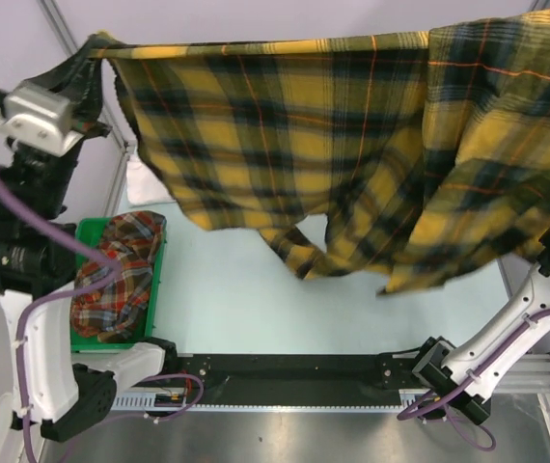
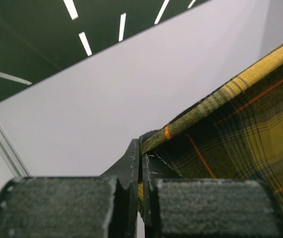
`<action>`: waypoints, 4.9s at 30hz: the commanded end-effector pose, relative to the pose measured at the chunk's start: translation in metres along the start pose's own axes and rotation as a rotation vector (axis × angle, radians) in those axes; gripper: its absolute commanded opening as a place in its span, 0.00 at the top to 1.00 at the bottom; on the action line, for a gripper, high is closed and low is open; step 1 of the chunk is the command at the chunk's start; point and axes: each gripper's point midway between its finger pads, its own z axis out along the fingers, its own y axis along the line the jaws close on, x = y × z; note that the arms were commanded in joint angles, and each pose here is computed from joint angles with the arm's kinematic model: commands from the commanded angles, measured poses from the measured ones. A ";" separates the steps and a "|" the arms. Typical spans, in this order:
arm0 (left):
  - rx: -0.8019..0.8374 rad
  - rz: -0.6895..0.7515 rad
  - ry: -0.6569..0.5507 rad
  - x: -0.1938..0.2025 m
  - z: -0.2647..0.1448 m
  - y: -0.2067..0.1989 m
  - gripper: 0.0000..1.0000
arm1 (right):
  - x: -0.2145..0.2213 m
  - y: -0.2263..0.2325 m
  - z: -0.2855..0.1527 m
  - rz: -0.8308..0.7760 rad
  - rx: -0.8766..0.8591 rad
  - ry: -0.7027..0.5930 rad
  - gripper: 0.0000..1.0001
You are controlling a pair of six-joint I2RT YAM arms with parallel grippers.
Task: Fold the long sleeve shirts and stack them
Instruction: Flatten the shirt out
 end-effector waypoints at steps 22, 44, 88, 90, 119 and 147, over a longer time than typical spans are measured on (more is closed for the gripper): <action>0.420 -0.112 0.724 0.398 -0.076 -0.178 1.00 | 0.357 0.086 -0.314 0.355 -0.398 1.032 1.00; 0.547 -0.057 1.164 0.675 -0.054 -0.220 0.97 | 0.669 0.160 -0.488 0.370 -0.404 1.453 0.98; 0.765 -0.526 1.209 0.422 -0.232 -0.257 0.22 | 0.313 0.200 -0.687 0.910 -0.267 2.484 0.30; 0.755 -0.521 1.218 0.424 -0.231 -0.255 0.21 | 0.312 0.200 -0.694 0.917 -0.257 2.513 0.30; 0.587 -0.561 1.256 0.435 -0.205 -0.234 0.19 | 0.583 0.303 -0.280 0.869 -0.415 1.234 0.14; 1.708 -0.282 0.619 0.278 -0.360 -0.462 0.39 | 0.251 0.192 -0.622 0.696 -1.208 2.125 0.51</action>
